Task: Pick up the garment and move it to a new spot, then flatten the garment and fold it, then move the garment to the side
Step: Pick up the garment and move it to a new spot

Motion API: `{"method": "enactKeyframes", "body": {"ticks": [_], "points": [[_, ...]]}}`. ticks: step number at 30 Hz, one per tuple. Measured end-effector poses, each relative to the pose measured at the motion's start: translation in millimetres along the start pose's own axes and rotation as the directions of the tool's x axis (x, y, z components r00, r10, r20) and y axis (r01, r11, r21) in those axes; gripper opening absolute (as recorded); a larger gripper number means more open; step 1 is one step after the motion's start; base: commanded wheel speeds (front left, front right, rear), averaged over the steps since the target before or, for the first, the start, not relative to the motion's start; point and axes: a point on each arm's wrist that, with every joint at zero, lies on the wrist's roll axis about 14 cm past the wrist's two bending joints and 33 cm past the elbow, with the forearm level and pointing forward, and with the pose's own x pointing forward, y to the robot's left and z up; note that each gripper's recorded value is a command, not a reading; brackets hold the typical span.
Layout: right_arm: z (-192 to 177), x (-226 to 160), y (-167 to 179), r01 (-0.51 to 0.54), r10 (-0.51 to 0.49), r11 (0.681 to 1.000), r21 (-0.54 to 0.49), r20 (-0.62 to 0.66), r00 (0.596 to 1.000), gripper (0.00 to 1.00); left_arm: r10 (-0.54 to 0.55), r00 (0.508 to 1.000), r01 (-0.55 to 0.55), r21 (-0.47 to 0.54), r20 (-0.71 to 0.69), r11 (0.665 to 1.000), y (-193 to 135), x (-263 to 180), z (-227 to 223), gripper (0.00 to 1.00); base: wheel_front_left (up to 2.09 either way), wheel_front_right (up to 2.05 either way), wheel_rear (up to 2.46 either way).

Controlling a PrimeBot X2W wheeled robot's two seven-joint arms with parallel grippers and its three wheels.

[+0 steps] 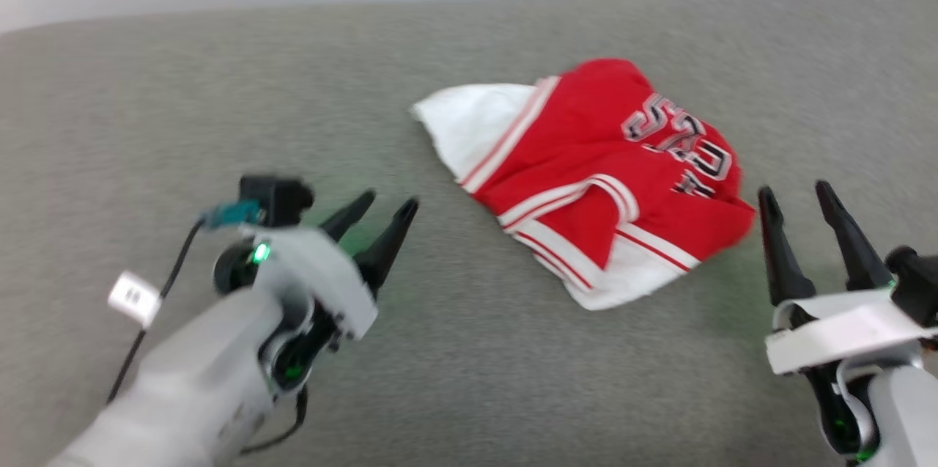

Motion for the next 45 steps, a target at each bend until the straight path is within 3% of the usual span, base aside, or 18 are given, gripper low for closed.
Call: {"method": "enactKeyframes", "body": {"ticks": [8, 12, 17, 22, 31, 37, 45], "points": [[-5.7, 0.1, 12.9, -0.048, 0.048, 0.999, -0.002, -0.019, 0.999, 1.00, 0.205, 0.972, -0.202, -0.038, 0.114, 0.979, 48.3, -79.4, 5.8, 1.00, 0.00, 0.00, 0.00], [-2.4, -7.4, 15.2, -0.055, 0.055, 0.998, 0.002, -0.017, 0.998, 1.00, 0.281, 0.943, -0.276, -0.050, 0.180, 0.960, 54.8, -115.8, 7.5, 1.00, 0.00, 0.00, 0.00], [10.8, -14.7, 12.0, -0.044, 0.044, 0.999, 0.003, 0.014, 0.999, 1.00, 0.350, 0.889, -0.370, 0.014, 0.296, 0.929, 58.0, -152.3, 26.1, 1.00, 0.00, 0.00, 0.00], [21.7, -23.1, 3.7, -0.014, 0.013, 1.000, 0.007, 0.044, 0.999, 1.00, 0.353, 0.857, -0.426, 0.129, 0.376, 0.896, 47.9, -167.4, 35.2, 1.00, 0.00, 0.00, 0.00], [43.6, -33.4, -4.2, 0.020, -0.022, 1.000, 0.019, 0.108, 0.994, 1.00, 0.309, 0.794, -0.474, 0.215, 0.523, 0.854, 26.4, -178.3, 66.8, 1.00, 0.00, 0.00, 0.00], [40.5, -38.6, -5.5, 0.036, -0.040, 0.999, 0.036, 0.103, 0.994, 1.00, 0.315, 0.814, -0.477, 0.253, 0.488, 0.841, 27.1, -176.1, 48.2, 1.00, 0.00, 0.00, 0.00], [36.1, -39.1, -6.3, 0.045, -0.049, 0.998, 0.044, 0.093, 0.994, 1.00, 0.322, 0.819, -0.472, 0.240, 0.474, 0.849, 29.3, -171.6, 40.4, 1.00, 0.00, 0.00, 0.00]]}}
